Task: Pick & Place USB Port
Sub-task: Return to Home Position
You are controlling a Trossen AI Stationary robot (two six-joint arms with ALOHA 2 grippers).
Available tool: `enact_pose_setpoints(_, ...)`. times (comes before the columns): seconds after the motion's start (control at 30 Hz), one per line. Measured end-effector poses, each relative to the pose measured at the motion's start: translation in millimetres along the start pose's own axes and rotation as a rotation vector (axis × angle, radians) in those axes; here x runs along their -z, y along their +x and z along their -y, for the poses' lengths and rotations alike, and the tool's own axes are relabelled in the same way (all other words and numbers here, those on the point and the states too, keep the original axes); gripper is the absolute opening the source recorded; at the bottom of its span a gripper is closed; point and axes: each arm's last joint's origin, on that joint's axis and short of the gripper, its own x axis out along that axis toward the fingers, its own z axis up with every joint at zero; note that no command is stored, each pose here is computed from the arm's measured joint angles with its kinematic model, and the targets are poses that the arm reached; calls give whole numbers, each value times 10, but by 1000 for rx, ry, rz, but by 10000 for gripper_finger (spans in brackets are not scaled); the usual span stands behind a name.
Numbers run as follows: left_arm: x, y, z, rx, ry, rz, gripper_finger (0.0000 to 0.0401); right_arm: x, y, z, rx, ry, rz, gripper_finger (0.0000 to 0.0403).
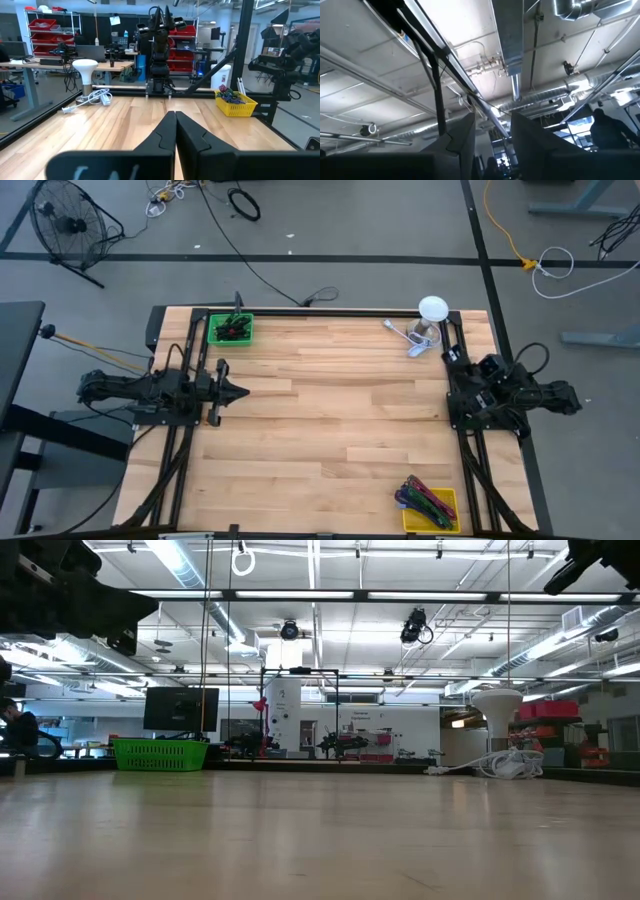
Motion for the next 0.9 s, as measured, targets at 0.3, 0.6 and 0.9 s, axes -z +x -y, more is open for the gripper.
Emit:
enact_pose_setpoints(0.3,0,0,-1,-2,0,0,7,41,0,13,10,-31,-43,127)
enact_pose_setpoints(0.6,-2,3,-36,-37,4,2,7,320,-57,64,-70,-314,-355,127)
enact_pose_setpoints(0.9,-3,4,-57,-59,6,3,7,640,-257,152,33,-103,-752,127)
